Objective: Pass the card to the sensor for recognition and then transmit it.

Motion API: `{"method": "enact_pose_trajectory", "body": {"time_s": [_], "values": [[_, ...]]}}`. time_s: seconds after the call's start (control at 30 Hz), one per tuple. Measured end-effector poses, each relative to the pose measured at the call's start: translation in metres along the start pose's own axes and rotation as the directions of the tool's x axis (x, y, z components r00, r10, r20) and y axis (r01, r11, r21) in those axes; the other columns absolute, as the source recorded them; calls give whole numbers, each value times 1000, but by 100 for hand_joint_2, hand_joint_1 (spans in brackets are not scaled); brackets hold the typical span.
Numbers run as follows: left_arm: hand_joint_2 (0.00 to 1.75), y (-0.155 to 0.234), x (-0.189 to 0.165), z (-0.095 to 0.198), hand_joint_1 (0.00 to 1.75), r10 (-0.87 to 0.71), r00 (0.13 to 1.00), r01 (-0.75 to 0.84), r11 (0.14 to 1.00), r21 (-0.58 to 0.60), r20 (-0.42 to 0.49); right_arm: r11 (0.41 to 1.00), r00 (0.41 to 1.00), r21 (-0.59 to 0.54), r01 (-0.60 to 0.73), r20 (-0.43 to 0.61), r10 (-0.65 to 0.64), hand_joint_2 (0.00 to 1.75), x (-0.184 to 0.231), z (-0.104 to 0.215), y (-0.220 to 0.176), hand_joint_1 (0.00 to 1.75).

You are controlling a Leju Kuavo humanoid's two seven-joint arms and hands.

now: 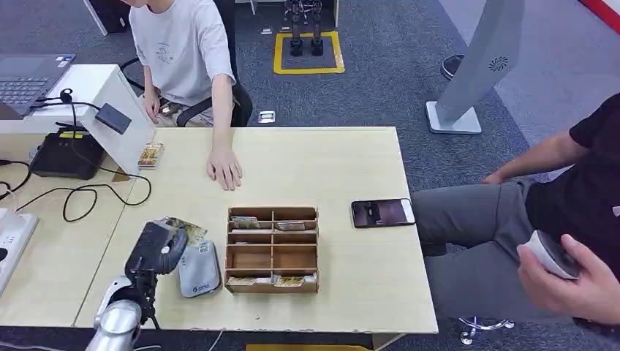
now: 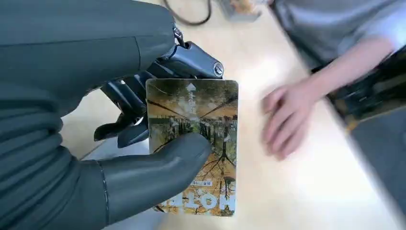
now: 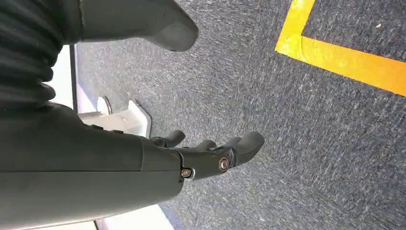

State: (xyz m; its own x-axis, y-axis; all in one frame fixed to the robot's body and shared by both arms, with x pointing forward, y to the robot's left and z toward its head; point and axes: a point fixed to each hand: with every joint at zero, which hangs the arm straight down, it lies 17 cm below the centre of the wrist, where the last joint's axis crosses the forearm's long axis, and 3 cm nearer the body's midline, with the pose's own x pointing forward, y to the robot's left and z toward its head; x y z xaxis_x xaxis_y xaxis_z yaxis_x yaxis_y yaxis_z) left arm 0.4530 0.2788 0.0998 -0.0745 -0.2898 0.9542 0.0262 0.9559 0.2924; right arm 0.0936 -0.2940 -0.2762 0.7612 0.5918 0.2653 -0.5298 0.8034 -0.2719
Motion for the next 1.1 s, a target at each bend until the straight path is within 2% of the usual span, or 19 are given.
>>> {"method": "enact_pose_trajectory", "body": {"time_s": [0.07, 0.17, 0.37, 0.47, 0.53, 0.6, 0.73, 0.8, 0.87, 0.97, 1.1], "values": [[175, 23, 30, -13, 175, 79, 994, -83, 995, 60, 70, 1000, 1000, 0, -2, -1, 2, 175, 0, 0, 0, 0], [175, 43, 59, -24, 175, 99, 986, -113, 989, 100, 137, 1000, 1000, 0, -4, -2, 4, 175, 0, 0, 0, 0], [175, 57, 78, -25, 175, 106, 975, -133, 982, 134, 194, 1000, 1000, 0, -4, -2, 4, 175, 0, 0, 0, 0], [175, 73, 99, -28, 175, 85, 959, -138, 973, 184, 269, 1000, 1000, 0, -5, -1, 5, 175, 0, 0, 0, 0], [175, 88, 117, -34, 175, 21, 950, -99, 967, 236, 311, 1000, 1000, 1, -7, 0, 7, 175, 1, 0, 0, 0], [175, 106, 134, -37, 175, -149, 931, 32, 943, 333, 332, 1000, 1000, 4, -13, 2, 13, 175, 2, 0, 0, 0], [175, 133, 168, -44, 175, -520, 795, 313, 792, 525, 311, 1000, 1000, 5, -22, 10, 21, 175, 7, -2, -3, 0], [175, 141, 178, -46, 175, -672, 689, 424, 678, 600, 272, 1000, 999, 9, -29, 17, 29, 175, 12, -3, -5, 0], [175, 143, 188, -45, 175, -819, 529, 529, 522, 669, 221, 999, 999, 12, -39, 24, 39, 175, 17, -4, -6, 0], [175, 140, 188, -48, 175, -888, 417, 590, 427, 685, 194, 999, 999, 9, -44, 30, 44, 175, 21, -5, -9, 0], [175, 136, 182, -55, 175, -914, 363, 635, 384, 670, 180, 999, 998, 7, -46, 33, 45, 175, 23, -5, -10, 0]]}}
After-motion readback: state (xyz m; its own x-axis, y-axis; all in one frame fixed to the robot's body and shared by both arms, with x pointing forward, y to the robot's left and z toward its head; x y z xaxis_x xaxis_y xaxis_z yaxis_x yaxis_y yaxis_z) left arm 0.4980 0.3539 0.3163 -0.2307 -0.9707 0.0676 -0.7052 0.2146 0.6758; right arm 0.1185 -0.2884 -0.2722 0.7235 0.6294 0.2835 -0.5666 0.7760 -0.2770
